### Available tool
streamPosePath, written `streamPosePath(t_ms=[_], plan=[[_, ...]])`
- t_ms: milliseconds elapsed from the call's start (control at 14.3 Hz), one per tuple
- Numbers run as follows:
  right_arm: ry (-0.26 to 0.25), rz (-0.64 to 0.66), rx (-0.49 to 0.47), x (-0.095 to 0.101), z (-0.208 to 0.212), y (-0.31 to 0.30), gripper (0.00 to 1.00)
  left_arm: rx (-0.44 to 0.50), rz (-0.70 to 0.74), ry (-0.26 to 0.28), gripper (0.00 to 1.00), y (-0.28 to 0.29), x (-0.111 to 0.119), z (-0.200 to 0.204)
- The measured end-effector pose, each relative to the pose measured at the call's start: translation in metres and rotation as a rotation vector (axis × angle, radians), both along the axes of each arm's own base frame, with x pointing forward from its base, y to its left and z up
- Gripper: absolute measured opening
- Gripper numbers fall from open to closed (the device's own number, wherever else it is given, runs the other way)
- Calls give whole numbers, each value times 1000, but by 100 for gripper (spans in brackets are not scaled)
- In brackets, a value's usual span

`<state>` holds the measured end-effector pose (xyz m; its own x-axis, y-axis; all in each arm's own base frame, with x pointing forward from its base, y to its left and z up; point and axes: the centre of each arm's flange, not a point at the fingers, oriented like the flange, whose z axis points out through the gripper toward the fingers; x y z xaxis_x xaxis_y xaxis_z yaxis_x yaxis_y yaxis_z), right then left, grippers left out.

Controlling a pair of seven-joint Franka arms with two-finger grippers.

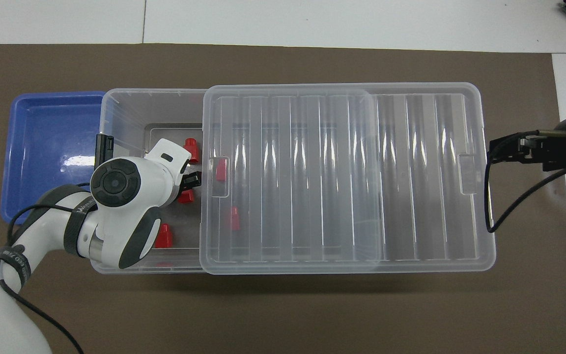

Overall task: Place red block in blue tray from box
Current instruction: 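Close the left gripper on the red block, then lift the red block and carry it over the blue tray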

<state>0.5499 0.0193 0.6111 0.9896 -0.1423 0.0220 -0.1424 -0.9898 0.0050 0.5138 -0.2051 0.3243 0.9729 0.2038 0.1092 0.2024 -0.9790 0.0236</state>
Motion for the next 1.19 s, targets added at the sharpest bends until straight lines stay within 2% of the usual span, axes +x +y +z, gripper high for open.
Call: streamPosePath(t_ms=[350, 490, 560, 630, 770, 840, 1049, 1189], plan=[[0, -1, 0, 0, 0, -1, 100, 6, -1, 14, 97, 2, -6, -6], [0, -1, 0, 0, 0, -1, 100, 8, -1, 20, 78, 3, -8, -8], [0, -1, 0, 0, 0, -1, 100, 9, -1, 22, 78, 3, -9, -9], [0, -1, 0, 0, 0, -1, 100, 10, -1, 23, 70, 3, -9, -10], [0, -1, 0, 0, 0, -1, 100, 11, -1, 25, 43, 4, -10, -11], [0, -1, 0, 0, 0, -1, 100, 11, -1, 25, 34, 4, -10, -11], [0, -2, 0, 0, 0, -1, 100, 12, 3, 25, 34, 6, -9, -11], [0, -3, 0, 0, 0, -1, 95, 16, 10, 31, 34, 8, -5, -5]])
